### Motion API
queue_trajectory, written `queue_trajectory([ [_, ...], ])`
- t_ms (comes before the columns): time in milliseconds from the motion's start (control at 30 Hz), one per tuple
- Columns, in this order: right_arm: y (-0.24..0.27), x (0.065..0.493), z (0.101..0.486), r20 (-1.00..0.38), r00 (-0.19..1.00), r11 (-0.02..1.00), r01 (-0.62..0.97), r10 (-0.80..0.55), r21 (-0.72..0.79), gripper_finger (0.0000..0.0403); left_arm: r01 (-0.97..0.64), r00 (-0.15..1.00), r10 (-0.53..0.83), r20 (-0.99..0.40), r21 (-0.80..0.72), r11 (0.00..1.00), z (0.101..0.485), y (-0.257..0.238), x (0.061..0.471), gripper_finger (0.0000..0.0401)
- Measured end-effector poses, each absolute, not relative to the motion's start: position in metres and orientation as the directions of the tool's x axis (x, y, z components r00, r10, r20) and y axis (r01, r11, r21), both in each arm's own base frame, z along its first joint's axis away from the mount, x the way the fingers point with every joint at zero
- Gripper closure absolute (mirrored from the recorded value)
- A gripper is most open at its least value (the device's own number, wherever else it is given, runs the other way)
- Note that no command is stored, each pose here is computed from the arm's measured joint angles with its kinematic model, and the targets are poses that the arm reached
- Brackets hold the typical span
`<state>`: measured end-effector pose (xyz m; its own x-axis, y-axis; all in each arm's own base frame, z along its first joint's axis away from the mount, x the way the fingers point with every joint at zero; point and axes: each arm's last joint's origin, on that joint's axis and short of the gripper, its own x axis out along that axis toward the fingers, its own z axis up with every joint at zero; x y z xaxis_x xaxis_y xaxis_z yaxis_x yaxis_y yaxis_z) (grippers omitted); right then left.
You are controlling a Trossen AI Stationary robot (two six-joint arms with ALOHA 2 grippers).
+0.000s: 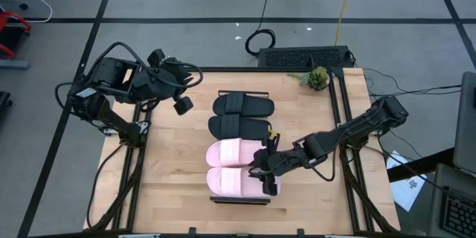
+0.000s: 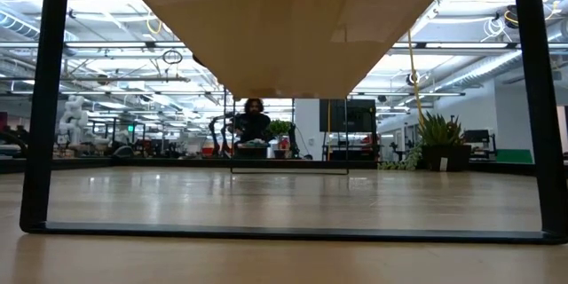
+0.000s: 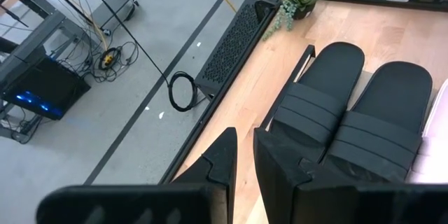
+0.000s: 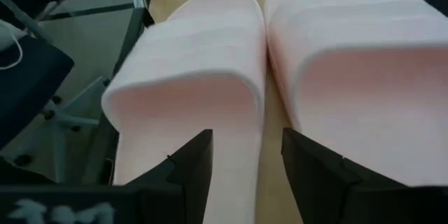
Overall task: Pick and place slides into the shelf
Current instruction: Return to Home Position
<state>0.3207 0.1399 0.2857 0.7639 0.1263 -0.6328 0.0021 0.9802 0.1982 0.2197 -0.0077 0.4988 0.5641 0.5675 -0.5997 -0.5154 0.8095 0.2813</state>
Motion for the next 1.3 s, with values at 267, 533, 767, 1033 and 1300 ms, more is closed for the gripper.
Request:
queue_trajectory([
  [267, 0.136, 0.299, 0.300, -0.677, 0.709, 0.952, 0.026, 0.197, 0.304, 0.0241, -0.501, 0.562, 0.567, -0.602, 0.298, 0.813, 0.499, -0.008, 0.219, 0.0348],
  [533, 0.128, 0.268, 0.313, -0.735, 0.673, 0.961, 0.143, 0.082, 0.238, 0.0272, -0.382, 0.634, 0.379, -0.674, 0.153, 0.911, 0.502, -0.012, 0.209, 0.0348],
  [767, 0.116, 0.253, 0.335, -0.650, 0.758, 0.978, 0.170, -0.050, 0.124, 0.0389, -0.350, 0.733, 0.271, -0.625, -0.004, 0.937, 0.521, -0.013, 0.161, 0.0348],
  [1033, 0.087, 0.207, 0.380, -0.474, 0.852, 0.949, 0.302, -0.224, 0.095, 0.0401, -0.295, 0.863, 0.138, -0.487, -0.263, 0.919, 0.538, -0.012, 0.079, 0.0348],
  [1300, 0.061, 0.128, 0.410, -0.381, 0.909, 0.925, 0.278, -0.167, 0.259, 0.0397, -0.266, 0.813, 0.131, -0.567, -0.162, 0.950, 0.502, -0.023, 0.078, 0.0348],
])
